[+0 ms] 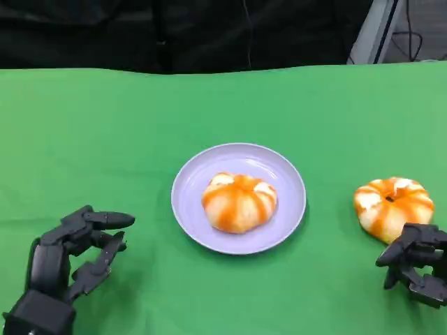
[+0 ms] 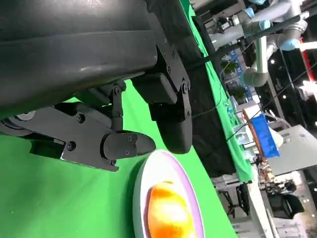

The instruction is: Grasp the bread from the table and place it into the plate.

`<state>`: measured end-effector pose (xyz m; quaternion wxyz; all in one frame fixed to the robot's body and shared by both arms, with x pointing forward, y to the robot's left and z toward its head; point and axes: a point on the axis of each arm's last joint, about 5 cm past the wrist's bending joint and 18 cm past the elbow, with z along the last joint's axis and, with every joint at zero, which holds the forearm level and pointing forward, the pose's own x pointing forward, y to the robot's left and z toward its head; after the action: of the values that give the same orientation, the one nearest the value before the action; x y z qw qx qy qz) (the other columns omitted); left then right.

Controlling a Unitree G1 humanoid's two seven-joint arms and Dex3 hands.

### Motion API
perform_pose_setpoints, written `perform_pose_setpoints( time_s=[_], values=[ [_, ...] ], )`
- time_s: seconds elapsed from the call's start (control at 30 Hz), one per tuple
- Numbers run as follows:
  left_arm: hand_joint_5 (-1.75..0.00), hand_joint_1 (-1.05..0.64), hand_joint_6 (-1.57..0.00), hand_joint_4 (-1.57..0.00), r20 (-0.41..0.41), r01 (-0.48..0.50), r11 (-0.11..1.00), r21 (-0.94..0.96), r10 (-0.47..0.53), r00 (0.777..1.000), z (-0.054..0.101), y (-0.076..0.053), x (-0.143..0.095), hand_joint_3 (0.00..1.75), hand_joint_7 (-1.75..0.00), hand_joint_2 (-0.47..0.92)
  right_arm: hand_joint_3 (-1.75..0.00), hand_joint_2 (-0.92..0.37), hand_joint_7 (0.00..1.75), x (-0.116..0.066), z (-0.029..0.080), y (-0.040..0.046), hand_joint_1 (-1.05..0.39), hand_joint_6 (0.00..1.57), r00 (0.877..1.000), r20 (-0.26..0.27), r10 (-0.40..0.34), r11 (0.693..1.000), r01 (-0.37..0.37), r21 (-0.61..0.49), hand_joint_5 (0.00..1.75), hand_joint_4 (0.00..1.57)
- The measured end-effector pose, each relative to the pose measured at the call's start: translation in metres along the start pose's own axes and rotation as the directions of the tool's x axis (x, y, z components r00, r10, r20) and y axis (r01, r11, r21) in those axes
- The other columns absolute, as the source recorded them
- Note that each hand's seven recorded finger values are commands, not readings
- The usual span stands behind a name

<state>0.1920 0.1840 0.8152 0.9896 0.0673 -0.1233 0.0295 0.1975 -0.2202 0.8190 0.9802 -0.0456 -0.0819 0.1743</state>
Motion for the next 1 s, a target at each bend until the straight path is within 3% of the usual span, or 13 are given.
perform_pose_setpoints(
  time_s=[0.43, 1.0],
  values=[
    [-1.62, -0.10, -0.67, -0.71, -0.009, -0.034, 0.999, 0.007, 0.034, 0.999, -0.0006, -0.0016, -0.0005, 0.54, -1.36, 0.92, -0.69, -0.81, 1.02, 0.0004, -0.0001, 0.0000, 0.11, 0.92, 1.000, -0.002, -0.003, 1.000, 0.003, 0.001, 1.42, 0.87],
    [-1.66, -0.12, -0.64, -0.68, -0.030, -0.046, 0.999, 0.026, 0.047, 0.998, -0.0023, -0.0026, -0.0018, 0.53, -1.39, 0.92, -0.69, -0.81, 1.01, 0.0010, 0.0001, -0.0001, 0.12, 0.93, 1.000, 0.000, -0.007, 1.000, 0.007, 0.000, 1.40, 0.88]
  ],
)
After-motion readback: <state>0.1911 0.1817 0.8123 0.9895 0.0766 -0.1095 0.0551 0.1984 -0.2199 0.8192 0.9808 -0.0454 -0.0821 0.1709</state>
